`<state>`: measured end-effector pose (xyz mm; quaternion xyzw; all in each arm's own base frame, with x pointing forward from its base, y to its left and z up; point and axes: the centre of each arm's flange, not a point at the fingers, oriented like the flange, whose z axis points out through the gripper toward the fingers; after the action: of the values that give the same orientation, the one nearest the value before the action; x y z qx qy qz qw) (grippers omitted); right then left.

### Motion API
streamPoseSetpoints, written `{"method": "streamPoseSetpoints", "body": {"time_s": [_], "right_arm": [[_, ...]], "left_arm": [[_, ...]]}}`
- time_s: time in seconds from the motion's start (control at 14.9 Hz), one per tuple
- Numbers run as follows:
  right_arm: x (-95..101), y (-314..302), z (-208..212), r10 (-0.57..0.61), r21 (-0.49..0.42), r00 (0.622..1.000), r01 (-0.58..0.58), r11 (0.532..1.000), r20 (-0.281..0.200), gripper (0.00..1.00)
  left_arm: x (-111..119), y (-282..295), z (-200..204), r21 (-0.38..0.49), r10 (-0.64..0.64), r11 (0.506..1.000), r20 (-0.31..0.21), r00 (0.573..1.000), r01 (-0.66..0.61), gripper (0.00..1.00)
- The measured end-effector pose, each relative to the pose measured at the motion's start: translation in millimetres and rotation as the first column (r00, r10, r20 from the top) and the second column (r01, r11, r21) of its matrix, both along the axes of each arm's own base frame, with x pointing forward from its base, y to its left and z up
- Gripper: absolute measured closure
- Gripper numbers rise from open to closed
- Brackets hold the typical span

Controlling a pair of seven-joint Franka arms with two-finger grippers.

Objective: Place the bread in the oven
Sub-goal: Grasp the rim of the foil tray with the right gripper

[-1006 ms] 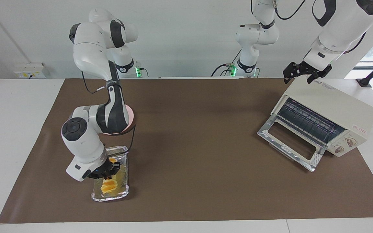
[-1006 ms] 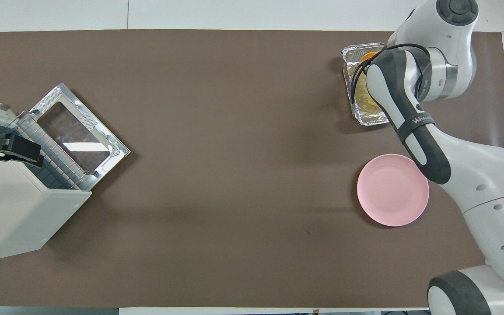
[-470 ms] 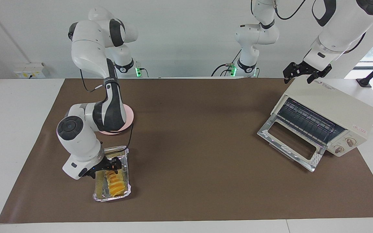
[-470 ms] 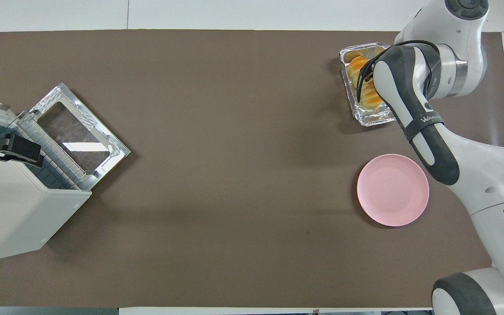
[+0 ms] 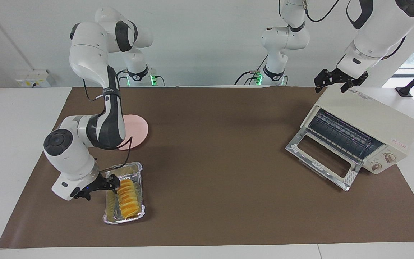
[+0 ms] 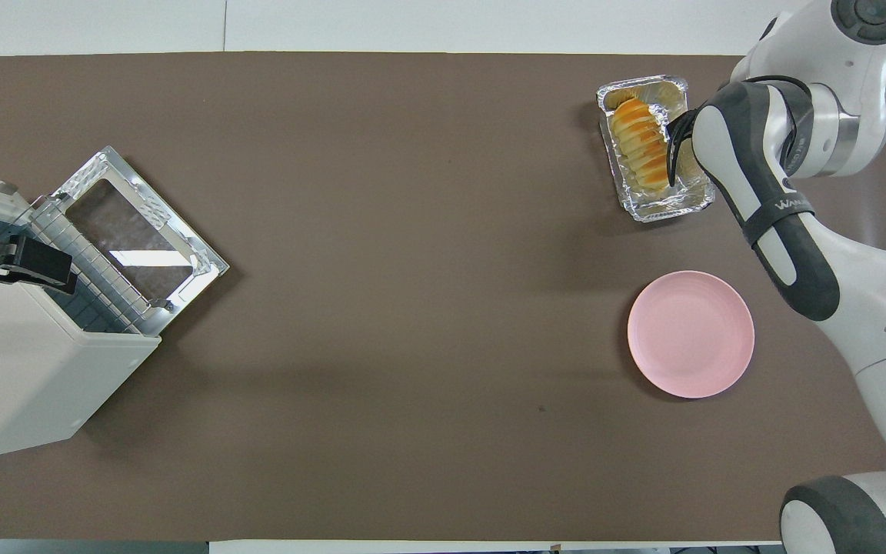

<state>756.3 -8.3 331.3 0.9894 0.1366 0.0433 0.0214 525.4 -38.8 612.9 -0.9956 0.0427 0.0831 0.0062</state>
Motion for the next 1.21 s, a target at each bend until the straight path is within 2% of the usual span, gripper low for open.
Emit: {"method": "streamPoseSetpoints", "body": {"time_s": [0.27, 0.34, 0.54, 0.87, 0.94, 1.21], "right_arm": [[-4.7, -5, -22, 0.03, -0.008, 0.999, -0.03, 1.0, 0.016, 0.04], [-5.0, -5, -21, 0.031, -0.008, 0.999, -0.031, 0.999, 0.017, 0.1], [-5.8, 0, -15, 0.037, -0.007, 0.999, -0.037, 0.999, 0.021, 0.45], [-6.5, 10, -16, 0.044, -0.005, 0.999, -0.044, 0.999, 0.019, 0.94], [-6.6, 10, -15, 0.044, -0.005, 0.999, -0.044, 0.999, 0.018, 0.99], [-11.8, 10, -4, 0.042, -0.002, 0.999, -0.042, 0.999, -0.019, 0.99]], "left_arm": [[0, 0, 0, 0.0, 0.0, 1.0, 0.0, 1.0, 0.0, 0.0], [0, 0, 0, 0.0, 0.0, 1.0, 0.0, 1.0, 0.0, 0.0], [0, 0, 0, 0.0, 0.0, 1.0, 0.0, 1.0, 0.0, 0.0], [0, 0, 0, 0.0, 0.0, 1.0, 0.0, 1.0, 0.0, 0.0], [0, 0, 0, 0.0, 0.0, 1.0, 0.0, 1.0, 0.0, 0.0], [0, 0, 0, 0.0, 0.0, 1.0, 0.0, 1.0, 0.0, 0.0]]}}
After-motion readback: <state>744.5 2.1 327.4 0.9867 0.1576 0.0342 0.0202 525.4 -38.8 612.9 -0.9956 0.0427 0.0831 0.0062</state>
